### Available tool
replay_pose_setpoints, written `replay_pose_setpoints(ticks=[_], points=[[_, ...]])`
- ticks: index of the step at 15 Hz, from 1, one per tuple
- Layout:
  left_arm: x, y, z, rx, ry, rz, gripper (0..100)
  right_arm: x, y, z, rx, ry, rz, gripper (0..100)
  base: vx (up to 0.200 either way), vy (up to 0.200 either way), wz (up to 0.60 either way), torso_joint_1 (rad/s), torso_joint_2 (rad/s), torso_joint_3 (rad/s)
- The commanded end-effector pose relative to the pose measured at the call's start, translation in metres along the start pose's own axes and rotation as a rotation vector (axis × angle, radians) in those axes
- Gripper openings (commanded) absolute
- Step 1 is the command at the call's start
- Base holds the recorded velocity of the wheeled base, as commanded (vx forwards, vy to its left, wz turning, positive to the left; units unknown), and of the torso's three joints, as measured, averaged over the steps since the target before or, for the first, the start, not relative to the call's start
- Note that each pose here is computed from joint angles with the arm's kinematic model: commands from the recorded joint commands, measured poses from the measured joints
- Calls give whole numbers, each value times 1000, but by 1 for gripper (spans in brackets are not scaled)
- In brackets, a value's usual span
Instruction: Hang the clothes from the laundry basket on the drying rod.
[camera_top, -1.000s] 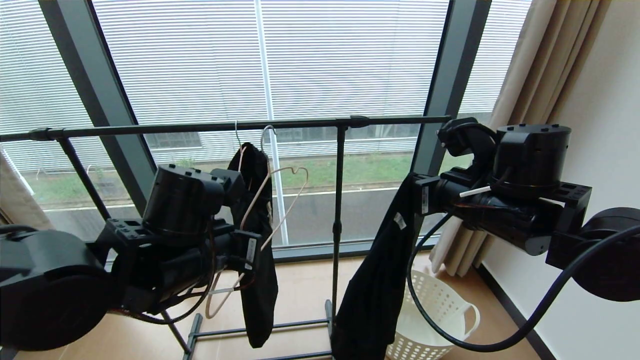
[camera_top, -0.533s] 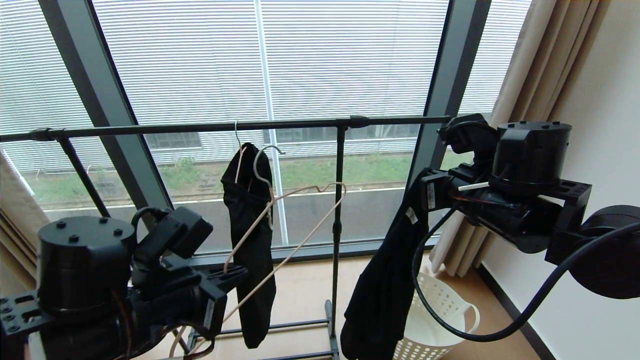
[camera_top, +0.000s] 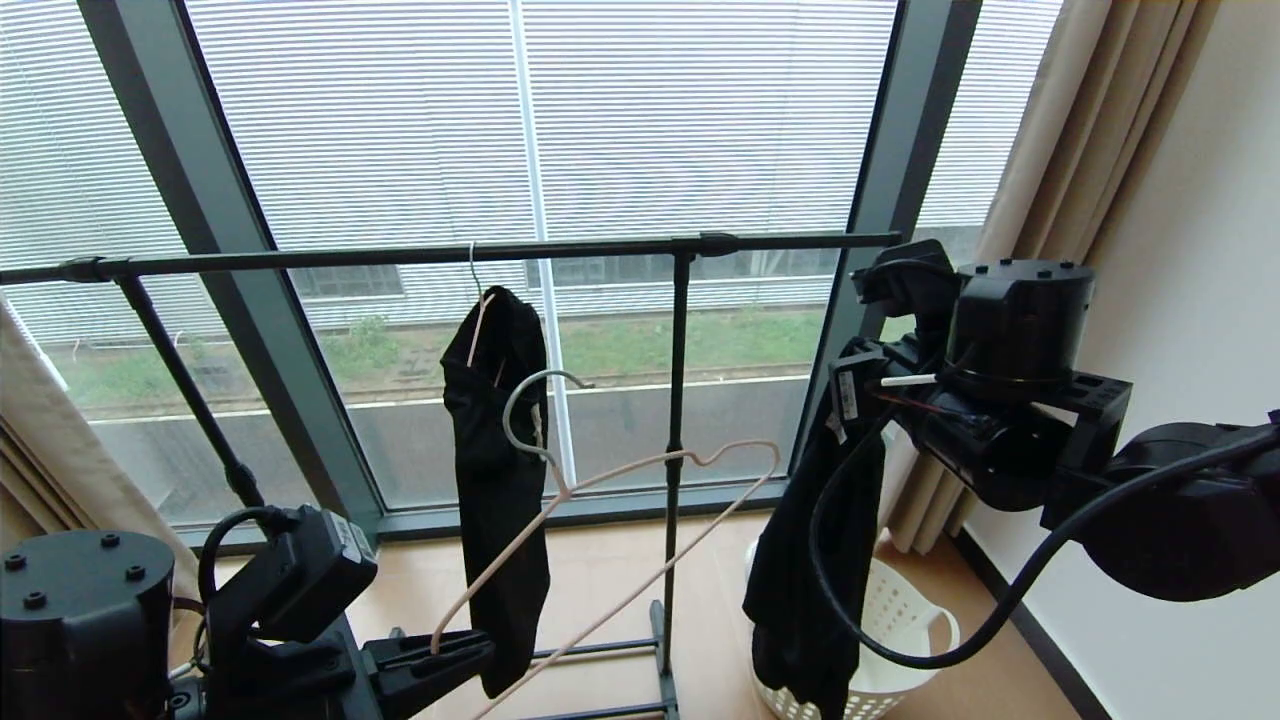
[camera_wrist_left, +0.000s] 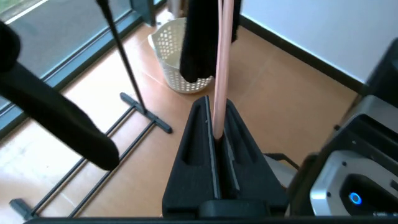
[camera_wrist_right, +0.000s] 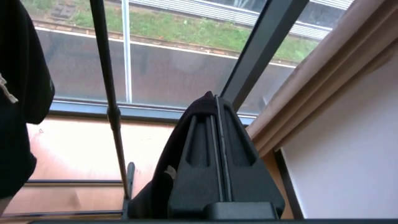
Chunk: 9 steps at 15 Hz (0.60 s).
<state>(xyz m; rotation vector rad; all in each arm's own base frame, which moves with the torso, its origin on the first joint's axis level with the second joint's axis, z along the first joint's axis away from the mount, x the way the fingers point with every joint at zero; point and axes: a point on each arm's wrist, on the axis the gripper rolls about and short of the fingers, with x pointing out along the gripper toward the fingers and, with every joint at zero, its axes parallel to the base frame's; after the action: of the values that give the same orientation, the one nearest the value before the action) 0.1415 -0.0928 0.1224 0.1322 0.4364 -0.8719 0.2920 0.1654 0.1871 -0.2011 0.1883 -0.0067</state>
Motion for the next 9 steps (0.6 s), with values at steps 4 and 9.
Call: replay_pose_setpoints(ticks=[4,9], points=[[1,-2,-7,0,-15,-91,0,3,12,-6,-13,10,24,0,0,0,0,0,0,0],[10,0,-8,-3,-19,-106,0,-3,21,-8,-23,13,53,0,0,0,0,0,0,0]])
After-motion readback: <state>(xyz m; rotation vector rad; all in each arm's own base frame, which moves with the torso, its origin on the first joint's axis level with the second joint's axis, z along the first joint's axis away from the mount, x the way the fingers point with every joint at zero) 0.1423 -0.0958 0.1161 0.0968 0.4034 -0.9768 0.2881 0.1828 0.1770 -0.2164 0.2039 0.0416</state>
